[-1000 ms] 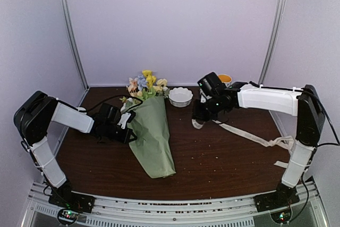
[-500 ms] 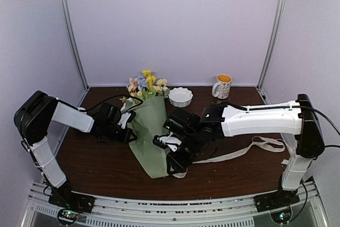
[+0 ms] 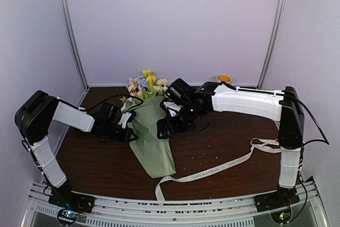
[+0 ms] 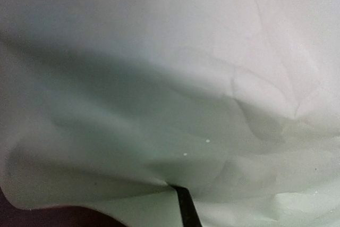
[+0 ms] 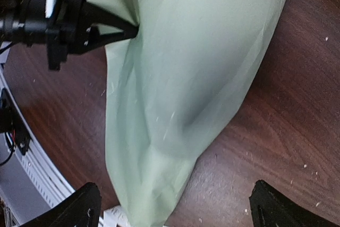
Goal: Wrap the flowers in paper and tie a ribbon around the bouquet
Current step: Place the left side of the ribbon at the center of the board, then pick up the left side of the ribbon at the center of the board.
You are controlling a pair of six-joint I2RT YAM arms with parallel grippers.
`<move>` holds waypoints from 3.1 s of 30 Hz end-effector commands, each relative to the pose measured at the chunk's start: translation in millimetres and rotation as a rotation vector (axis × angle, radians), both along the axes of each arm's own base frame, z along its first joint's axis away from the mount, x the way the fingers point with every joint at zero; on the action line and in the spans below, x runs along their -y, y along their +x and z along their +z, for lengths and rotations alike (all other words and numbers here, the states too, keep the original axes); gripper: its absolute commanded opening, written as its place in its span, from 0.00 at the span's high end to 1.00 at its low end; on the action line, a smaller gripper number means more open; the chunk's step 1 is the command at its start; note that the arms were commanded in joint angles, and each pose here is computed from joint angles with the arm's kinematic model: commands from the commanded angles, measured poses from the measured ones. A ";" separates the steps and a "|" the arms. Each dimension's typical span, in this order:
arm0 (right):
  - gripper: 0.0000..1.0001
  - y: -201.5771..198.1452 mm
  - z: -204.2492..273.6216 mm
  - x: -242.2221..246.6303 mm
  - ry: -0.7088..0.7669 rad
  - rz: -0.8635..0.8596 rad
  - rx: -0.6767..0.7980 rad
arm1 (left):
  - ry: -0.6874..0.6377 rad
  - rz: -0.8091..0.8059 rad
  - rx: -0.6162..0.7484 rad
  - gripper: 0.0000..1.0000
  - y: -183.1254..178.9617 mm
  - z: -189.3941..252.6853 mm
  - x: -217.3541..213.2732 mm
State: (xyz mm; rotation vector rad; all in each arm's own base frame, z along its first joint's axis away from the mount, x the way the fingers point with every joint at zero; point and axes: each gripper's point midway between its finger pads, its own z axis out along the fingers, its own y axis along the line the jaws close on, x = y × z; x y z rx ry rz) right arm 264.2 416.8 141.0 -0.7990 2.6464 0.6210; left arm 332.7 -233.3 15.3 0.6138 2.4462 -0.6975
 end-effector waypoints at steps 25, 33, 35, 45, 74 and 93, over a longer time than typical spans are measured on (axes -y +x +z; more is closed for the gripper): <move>0.10 33.4 -97.4 -51.9 0.060 -0.178 -0.159 | 0.141 0.002 -0.213 1.00 -38.4 -58.6 -23.8; 0.46 29.4 -106.9 -48.9 0.052 -0.201 -0.196 | 0.141 0.003 -0.215 1.00 -38.7 -59.2 -24.1; 0.55 28.7 -106.7 -48.4 0.056 -0.206 -0.204 | 0.142 0.003 -0.216 1.00 -38.7 -59.4 -24.0; 0.82 26.0 -109.6 -46.9 0.077 -0.222 -0.241 | 0.145 0.011 -0.218 1.00 -37.1 -60.2 -25.5; 1.00 30.9 -82.7 -38.6 0.112 -0.159 -0.269 | 0.134 -0.805 0.291 0.58 -217.3 93.0 115.1; 1.00 28.5 -71.4 -34.5 0.122 -0.112 -0.238 | 0.425 -0.991 0.216 0.60 -219.8 25.4 142.1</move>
